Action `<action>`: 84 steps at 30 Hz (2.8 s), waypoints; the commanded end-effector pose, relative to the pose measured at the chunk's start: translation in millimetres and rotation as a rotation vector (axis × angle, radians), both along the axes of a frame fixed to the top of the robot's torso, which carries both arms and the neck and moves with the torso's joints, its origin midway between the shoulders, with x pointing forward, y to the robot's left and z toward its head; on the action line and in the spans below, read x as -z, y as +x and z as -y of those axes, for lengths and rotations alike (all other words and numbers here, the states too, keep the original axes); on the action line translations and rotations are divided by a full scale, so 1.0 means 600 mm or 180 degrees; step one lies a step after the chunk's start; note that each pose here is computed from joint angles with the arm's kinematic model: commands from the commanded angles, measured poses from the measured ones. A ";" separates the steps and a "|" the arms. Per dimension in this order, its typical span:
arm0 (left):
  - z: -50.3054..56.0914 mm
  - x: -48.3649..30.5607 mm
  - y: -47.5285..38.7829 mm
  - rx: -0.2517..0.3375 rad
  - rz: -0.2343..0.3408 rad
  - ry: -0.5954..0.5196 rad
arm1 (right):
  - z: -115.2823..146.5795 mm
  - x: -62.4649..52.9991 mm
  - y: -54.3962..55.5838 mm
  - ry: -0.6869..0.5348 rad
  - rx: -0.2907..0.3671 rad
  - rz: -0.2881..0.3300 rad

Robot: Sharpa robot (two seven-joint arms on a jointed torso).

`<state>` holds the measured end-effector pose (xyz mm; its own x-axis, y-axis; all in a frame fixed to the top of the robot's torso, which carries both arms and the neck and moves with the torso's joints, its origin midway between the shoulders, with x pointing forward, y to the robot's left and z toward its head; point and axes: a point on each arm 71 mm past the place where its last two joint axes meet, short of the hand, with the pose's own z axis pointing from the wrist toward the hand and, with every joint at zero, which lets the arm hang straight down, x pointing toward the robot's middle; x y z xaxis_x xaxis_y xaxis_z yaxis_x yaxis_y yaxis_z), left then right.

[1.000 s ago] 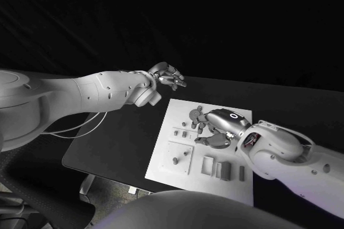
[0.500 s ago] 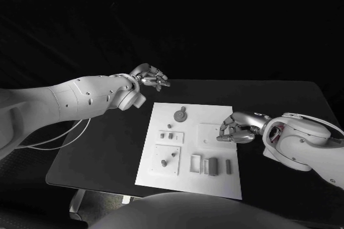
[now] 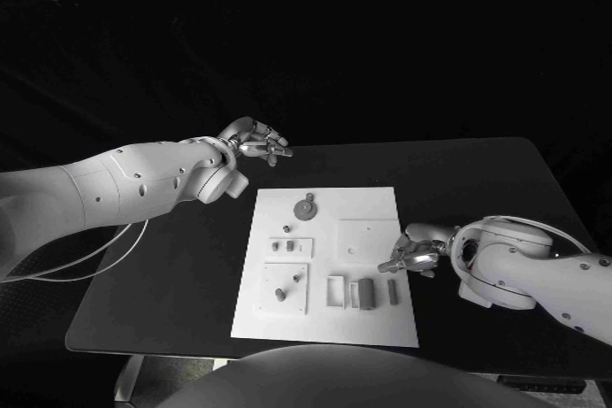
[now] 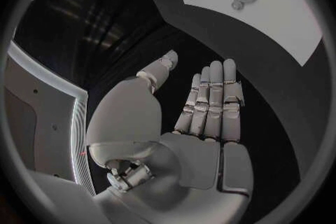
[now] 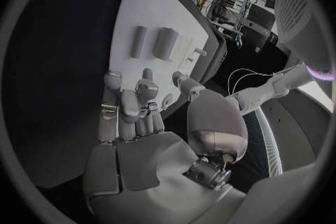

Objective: Assemble the parts on the task board

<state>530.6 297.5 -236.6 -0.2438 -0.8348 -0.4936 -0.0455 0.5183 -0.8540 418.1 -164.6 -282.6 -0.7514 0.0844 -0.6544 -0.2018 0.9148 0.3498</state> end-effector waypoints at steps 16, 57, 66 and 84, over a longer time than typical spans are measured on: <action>0.016 0.000 -0.004 0.0095 -0.0040 -0.0065 | -0.049 0.042 -0.021 -0.0236 -0.0096 -0.0115; 0.020 0.001 -0.007 0.0121 -0.0085 -0.0074 | -0.082 0.080 -0.032 -0.0654 -0.0428 -0.0019; 0.018 0.002 -0.006 0.0109 -0.0099 -0.0067 | -0.077 0.078 -0.034 -0.0431 -0.0223 -0.0113; 0.013 0.003 -0.005 0.0088 -0.0131 -0.0048 | -0.071 0.028 -0.004 0.0155 0.0326 -0.0636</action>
<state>527.3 291.4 -238.4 -0.2737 -0.8343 -0.4785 -0.0643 0.5123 -0.8564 418.1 -124.2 -298.0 -0.8091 0.1133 -0.5767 -0.1224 0.9273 0.3538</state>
